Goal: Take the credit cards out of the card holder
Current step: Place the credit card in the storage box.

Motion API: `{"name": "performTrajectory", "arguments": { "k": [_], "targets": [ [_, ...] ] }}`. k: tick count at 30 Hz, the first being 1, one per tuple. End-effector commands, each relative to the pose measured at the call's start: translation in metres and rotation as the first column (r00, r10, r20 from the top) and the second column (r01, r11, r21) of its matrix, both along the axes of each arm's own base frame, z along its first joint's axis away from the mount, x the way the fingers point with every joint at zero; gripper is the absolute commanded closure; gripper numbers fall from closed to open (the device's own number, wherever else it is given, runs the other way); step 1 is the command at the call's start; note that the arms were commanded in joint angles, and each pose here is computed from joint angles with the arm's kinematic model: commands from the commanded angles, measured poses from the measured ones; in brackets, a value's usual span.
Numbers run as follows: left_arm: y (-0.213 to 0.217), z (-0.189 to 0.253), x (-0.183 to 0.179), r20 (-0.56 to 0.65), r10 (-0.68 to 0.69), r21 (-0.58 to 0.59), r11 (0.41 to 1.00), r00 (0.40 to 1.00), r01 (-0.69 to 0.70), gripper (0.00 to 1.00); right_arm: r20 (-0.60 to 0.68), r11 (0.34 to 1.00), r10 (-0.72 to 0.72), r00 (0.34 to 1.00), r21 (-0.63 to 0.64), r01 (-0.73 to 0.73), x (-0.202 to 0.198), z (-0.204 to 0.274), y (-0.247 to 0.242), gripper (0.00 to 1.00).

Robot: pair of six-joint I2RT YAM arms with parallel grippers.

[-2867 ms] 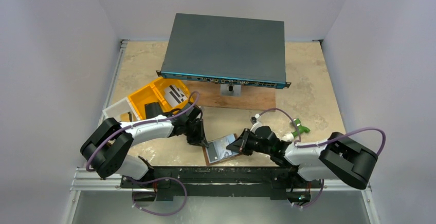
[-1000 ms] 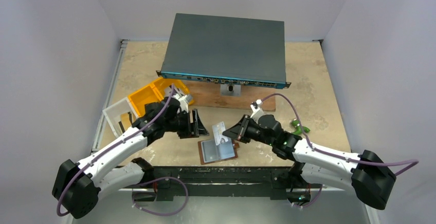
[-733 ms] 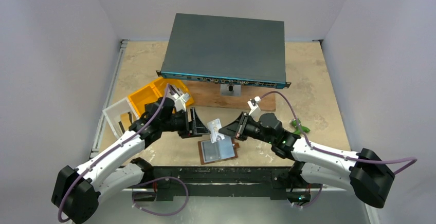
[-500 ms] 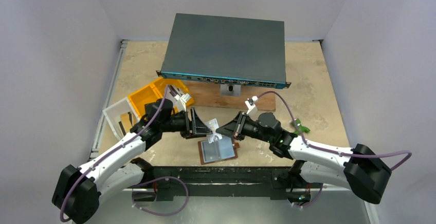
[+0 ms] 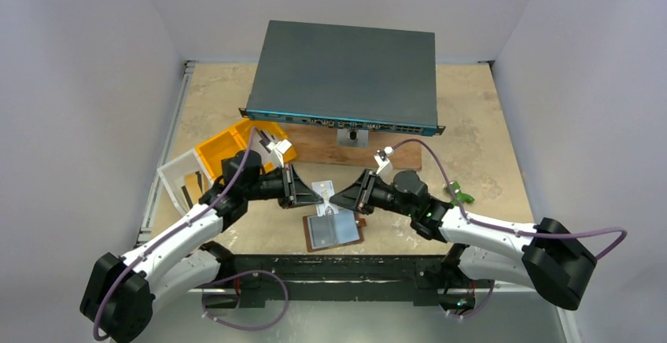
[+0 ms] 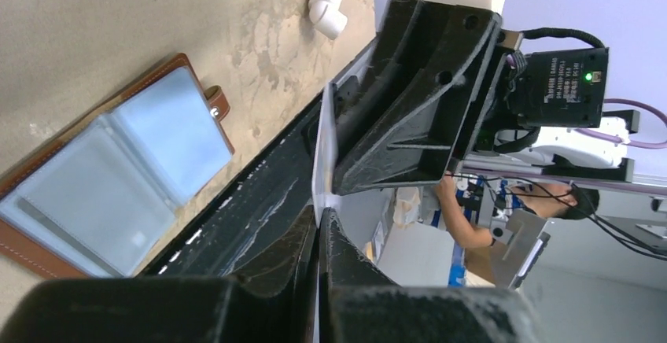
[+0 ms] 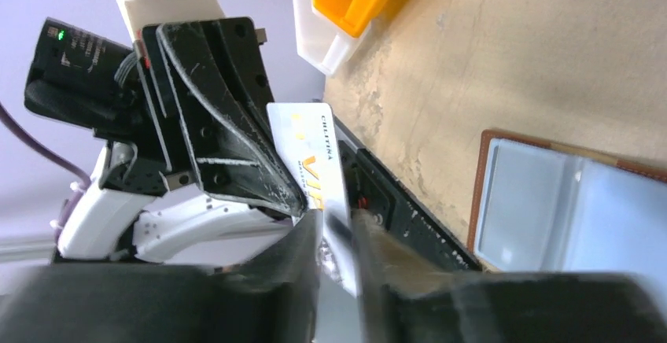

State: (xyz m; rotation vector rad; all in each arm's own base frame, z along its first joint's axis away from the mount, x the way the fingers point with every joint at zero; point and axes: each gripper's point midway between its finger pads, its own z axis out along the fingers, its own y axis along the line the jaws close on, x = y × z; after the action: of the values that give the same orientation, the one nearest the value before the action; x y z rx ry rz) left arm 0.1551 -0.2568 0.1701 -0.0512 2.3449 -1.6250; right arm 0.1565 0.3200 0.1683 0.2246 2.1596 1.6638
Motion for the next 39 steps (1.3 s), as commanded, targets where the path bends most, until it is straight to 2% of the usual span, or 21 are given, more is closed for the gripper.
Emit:
{"name": "performTrajectory", "arguments": {
  "k": [1,2,4,6,8,15,24,32,39],
  "targets": [
    [0.001,0.005,0.001,0.029,0.011,-0.008,1.0,1.0,-0.011,1.0,0.078,1.0,-0.001,0.997,0.007,0.001,0.007,0.025,0.005,0.63],
    [0.003,0.003,0.003,0.032,0.025,0.008,1.0,0.999,-0.025,1.0,0.087,1.0,-0.009,0.996,-0.006,0.01,0.009,0.026,0.004,0.45],
    [0.009,-0.006,0.004,0.017,0.06,0.052,0.997,0.998,-0.06,1.0,0.105,0.999,-0.032,0.994,-0.037,0.036,0.013,0.026,0.0,0.23],
    [0.014,-0.01,0.006,0.019,0.093,0.081,0.992,0.995,-0.094,1.0,0.124,0.995,-0.057,0.991,-0.075,0.067,0.017,0.027,-0.006,0.09],
    [0.021,-0.016,0.009,0.022,0.135,0.114,0.984,0.991,-0.137,1.0,0.142,0.99,-0.078,0.987,-0.106,0.093,0.02,0.028,-0.011,0.02],
    [0.059,-0.036,0.032,0.038,0.344,0.215,0.914,0.938,-0.344,1.0,0.185,0.982,-0.091,0.979,-0.148,0.119,0.02,0.042,-0.022,0.01],
    [0.116,-0.044,0.073,0.033,0.601,0.245,0.77,0.799,-0.589,1.0,0.265,0.961,-0.099,0.959,-0.226,0.162,0.022,0.057,-0.039,0.01],
    [0.147,-0.03,0.122,0.061,0.689,0.276,0.684,0.722,-0.675,1.0,0.303,0.952,-0.103,0.948,-0.246,0.182,0.021,0.064,-0.049,0.01],
    [0.167,-0.024,0.161,0.077,0.711,0.332,0.642,0.699,-0.691,1.0,0.305,0.95,-0.106,0.946,-0.249,0.187,0.019,0.064,-0.054,0.01]
  ]
}}
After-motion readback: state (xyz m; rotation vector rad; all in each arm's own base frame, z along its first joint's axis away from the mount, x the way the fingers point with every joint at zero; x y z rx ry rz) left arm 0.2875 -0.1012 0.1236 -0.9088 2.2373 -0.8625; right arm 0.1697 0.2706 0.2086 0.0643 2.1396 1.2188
